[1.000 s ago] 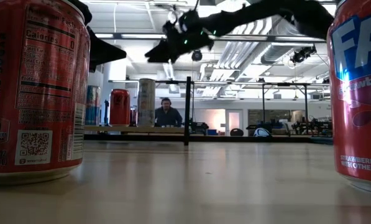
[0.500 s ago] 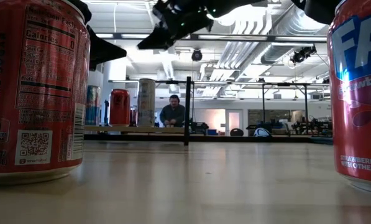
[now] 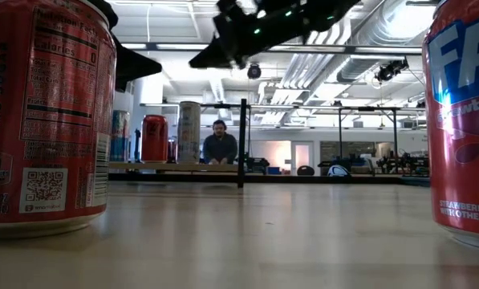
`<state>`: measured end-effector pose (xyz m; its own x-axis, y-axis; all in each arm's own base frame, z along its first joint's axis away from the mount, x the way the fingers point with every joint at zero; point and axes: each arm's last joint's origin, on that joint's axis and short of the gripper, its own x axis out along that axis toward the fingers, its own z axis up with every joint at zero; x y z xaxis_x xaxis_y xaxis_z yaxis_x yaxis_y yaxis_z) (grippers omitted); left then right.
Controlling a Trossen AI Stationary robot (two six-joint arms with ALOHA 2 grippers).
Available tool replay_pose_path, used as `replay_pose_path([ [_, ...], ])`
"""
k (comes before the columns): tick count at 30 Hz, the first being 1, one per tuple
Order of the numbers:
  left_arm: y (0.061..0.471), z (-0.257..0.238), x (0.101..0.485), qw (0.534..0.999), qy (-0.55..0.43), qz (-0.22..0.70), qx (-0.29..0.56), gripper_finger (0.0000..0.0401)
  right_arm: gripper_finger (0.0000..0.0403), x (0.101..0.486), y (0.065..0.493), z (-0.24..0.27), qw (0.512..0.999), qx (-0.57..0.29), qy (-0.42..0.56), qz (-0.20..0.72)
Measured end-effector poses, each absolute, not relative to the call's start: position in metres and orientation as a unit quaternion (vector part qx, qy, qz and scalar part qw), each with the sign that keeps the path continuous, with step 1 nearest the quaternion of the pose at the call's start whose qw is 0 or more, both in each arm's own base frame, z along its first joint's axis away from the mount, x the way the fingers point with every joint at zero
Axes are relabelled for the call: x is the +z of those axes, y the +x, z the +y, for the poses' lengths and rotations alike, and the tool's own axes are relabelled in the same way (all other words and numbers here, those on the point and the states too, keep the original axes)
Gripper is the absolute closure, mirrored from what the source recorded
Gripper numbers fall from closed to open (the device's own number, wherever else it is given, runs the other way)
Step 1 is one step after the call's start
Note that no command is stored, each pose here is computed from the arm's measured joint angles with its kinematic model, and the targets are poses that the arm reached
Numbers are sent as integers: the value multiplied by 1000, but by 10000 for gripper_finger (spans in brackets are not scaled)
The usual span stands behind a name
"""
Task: Place canned beverage on shelf
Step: Put the bottom red soda can on the shelf
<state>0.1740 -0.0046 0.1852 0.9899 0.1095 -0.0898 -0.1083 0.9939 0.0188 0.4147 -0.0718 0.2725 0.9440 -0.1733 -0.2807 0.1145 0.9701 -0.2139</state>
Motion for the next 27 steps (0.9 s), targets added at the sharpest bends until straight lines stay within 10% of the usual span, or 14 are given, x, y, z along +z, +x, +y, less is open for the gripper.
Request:
replay_pose_path([
  [27, 162, -6, 215, 1000, 19, -8, 11, 401, 403, 262, 250, 174, 958, -175, -2, 228],
])
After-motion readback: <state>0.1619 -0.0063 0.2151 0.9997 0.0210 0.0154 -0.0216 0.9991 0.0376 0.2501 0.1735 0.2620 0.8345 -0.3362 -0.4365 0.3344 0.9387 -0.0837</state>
